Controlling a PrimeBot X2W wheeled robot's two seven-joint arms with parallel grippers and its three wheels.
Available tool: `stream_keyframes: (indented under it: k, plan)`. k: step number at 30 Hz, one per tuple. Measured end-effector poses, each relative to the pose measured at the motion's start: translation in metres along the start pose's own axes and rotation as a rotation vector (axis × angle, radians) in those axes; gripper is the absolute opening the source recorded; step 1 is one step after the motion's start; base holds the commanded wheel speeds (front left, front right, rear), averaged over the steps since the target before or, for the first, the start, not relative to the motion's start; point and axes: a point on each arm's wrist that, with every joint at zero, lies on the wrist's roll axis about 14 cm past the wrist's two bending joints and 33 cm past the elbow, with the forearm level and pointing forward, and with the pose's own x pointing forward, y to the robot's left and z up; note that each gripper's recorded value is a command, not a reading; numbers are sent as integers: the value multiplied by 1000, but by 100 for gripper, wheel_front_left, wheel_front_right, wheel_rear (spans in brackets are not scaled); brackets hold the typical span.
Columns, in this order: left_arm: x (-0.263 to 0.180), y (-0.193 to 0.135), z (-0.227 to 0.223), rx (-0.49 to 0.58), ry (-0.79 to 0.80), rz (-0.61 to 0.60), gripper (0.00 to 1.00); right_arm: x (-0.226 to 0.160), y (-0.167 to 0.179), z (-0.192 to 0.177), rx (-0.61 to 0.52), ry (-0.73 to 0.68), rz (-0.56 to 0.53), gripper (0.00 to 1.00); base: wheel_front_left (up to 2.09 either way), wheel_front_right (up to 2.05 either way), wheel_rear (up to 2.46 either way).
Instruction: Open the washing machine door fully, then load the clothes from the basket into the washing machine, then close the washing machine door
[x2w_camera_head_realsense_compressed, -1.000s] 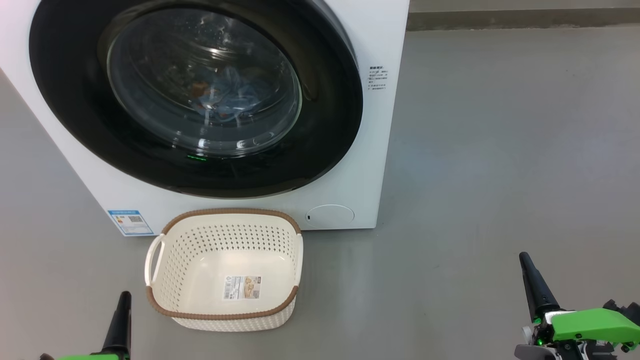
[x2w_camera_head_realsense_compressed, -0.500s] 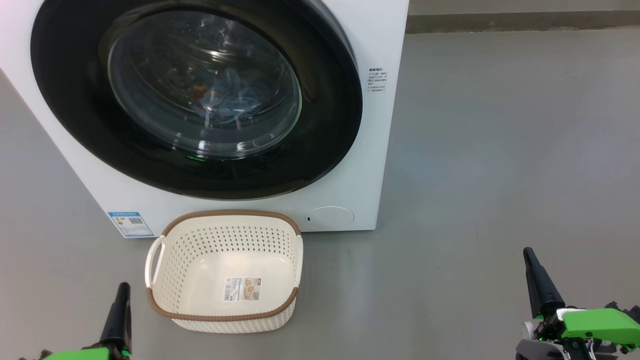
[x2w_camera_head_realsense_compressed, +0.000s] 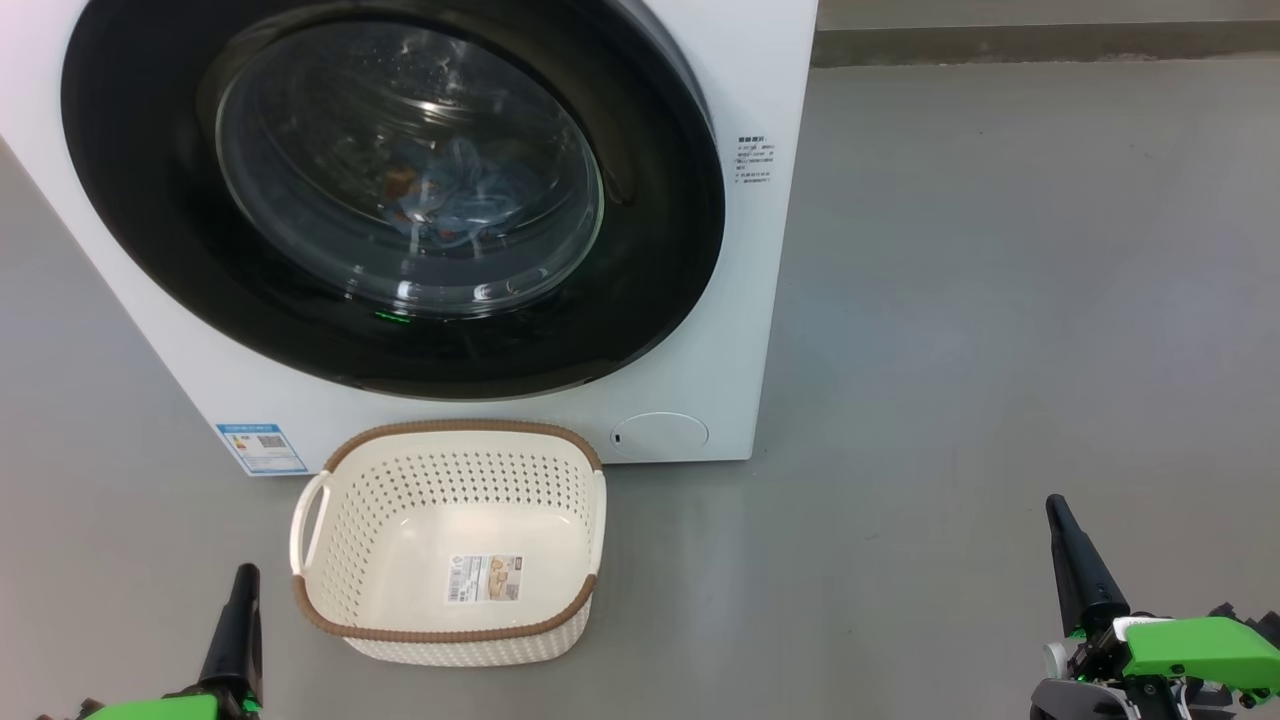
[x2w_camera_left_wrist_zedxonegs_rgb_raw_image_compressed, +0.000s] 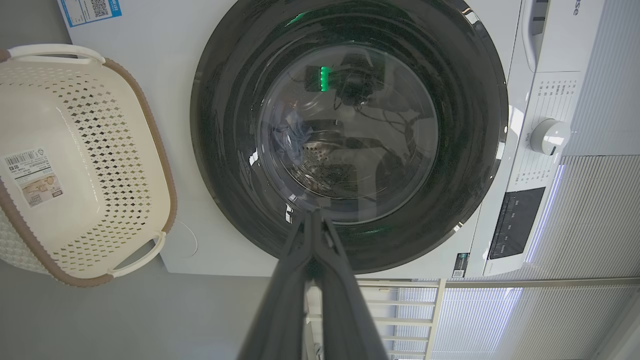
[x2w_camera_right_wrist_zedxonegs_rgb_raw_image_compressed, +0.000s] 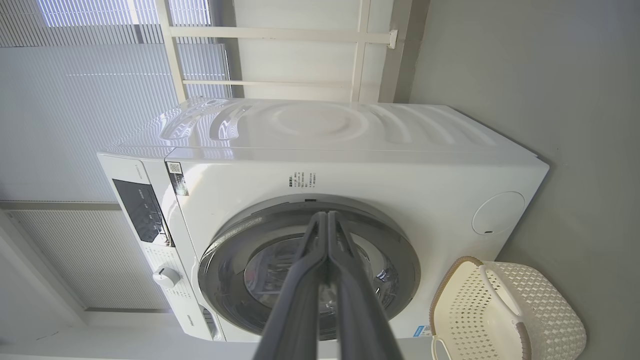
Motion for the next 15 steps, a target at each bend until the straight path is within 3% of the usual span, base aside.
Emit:
stream_keyframes:
  k: [15]
  plan:
    - [0,0,0,0,-1,0,0,0,0,0,0,0,0,0,0,0,0]
